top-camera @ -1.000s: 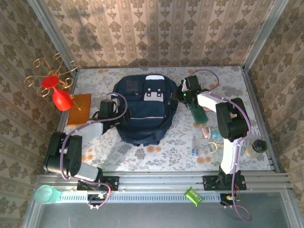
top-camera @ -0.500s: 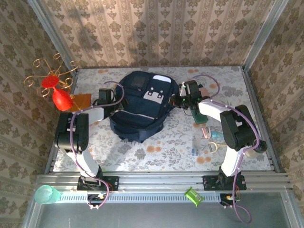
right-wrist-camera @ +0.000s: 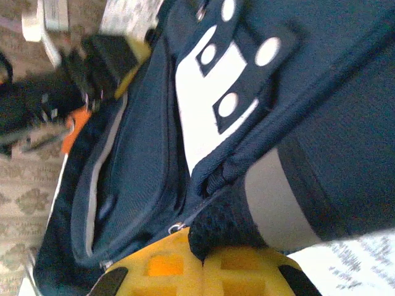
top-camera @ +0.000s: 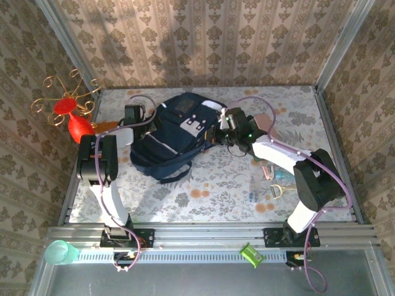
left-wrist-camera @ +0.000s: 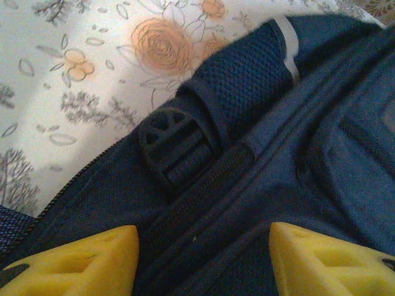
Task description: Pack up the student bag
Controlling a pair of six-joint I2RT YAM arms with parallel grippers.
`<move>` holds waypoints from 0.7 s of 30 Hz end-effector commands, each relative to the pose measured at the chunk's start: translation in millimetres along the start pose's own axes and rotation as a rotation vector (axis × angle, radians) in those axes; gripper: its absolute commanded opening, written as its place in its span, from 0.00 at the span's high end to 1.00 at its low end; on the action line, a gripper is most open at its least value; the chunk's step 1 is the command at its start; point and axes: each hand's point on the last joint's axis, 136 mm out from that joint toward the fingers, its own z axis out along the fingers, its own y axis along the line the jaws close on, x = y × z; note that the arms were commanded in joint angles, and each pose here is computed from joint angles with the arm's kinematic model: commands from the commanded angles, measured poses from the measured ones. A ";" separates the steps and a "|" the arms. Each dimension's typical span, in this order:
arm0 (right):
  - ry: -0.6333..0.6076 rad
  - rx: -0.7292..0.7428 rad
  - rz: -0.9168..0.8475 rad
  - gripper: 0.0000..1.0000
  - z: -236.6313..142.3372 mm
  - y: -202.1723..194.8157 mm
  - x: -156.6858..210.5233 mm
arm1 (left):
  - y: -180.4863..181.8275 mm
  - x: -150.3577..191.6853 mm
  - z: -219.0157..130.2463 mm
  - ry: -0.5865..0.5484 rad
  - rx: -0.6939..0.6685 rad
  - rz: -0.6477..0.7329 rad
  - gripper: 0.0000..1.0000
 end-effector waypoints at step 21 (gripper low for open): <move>0.141 0.194 -0.348 0.53 -48.9 -6.9 49.5 | -77.9 29.5 -108.2 -0.124 0.066 0.140 0.36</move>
